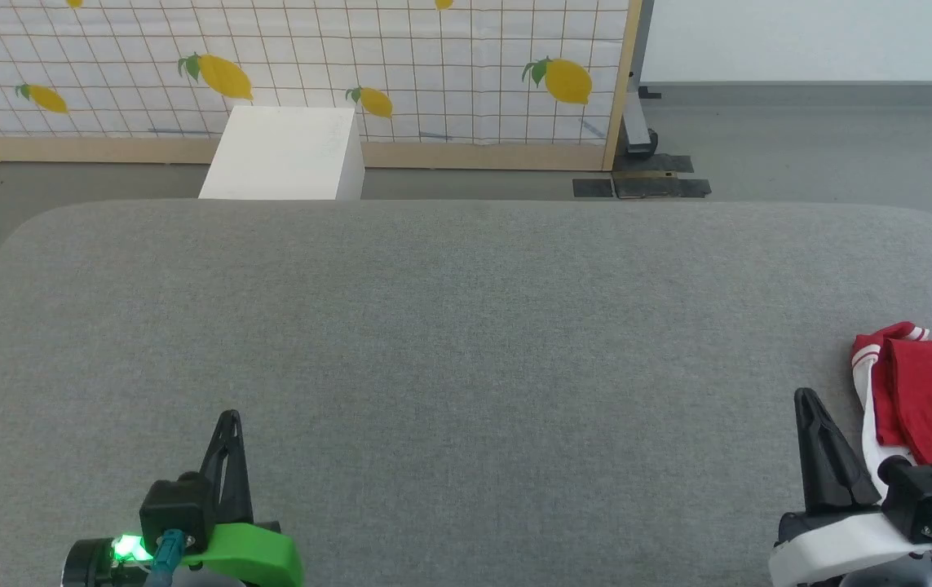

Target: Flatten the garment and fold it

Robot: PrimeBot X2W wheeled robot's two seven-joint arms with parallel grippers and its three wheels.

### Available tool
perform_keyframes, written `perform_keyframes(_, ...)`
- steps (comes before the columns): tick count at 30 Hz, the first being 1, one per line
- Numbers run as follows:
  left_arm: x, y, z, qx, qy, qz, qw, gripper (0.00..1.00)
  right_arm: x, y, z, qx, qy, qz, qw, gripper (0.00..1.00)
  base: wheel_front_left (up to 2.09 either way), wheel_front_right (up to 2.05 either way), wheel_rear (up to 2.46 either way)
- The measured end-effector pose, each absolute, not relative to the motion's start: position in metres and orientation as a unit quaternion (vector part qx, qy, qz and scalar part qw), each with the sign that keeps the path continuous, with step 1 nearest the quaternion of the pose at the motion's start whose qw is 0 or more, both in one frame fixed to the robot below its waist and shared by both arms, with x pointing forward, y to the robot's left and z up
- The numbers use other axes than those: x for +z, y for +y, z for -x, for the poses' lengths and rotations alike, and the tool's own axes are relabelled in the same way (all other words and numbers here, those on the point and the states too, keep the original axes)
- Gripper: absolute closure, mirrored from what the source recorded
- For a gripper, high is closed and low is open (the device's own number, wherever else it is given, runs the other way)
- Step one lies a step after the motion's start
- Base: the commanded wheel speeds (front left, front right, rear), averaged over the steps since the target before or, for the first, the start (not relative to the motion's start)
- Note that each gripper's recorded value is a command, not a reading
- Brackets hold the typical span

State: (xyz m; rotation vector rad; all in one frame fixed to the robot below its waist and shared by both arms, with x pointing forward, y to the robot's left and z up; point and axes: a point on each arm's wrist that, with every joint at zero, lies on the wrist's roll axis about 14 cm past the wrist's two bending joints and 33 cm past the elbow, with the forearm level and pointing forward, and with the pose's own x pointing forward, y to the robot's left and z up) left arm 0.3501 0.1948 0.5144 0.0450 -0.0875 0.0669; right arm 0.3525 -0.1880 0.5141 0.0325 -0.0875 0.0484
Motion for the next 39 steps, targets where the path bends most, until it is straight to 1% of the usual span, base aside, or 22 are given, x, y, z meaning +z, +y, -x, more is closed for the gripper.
perform_keyframes(39,0.5144,0.1893,-0.3559,0.021,-0.021,-0.022,0.999,1.00,0.5134,-0.1787,-0.3571,0.039,-0.020,-0.006,0.999,1.00,0.00,0.00,0.00)
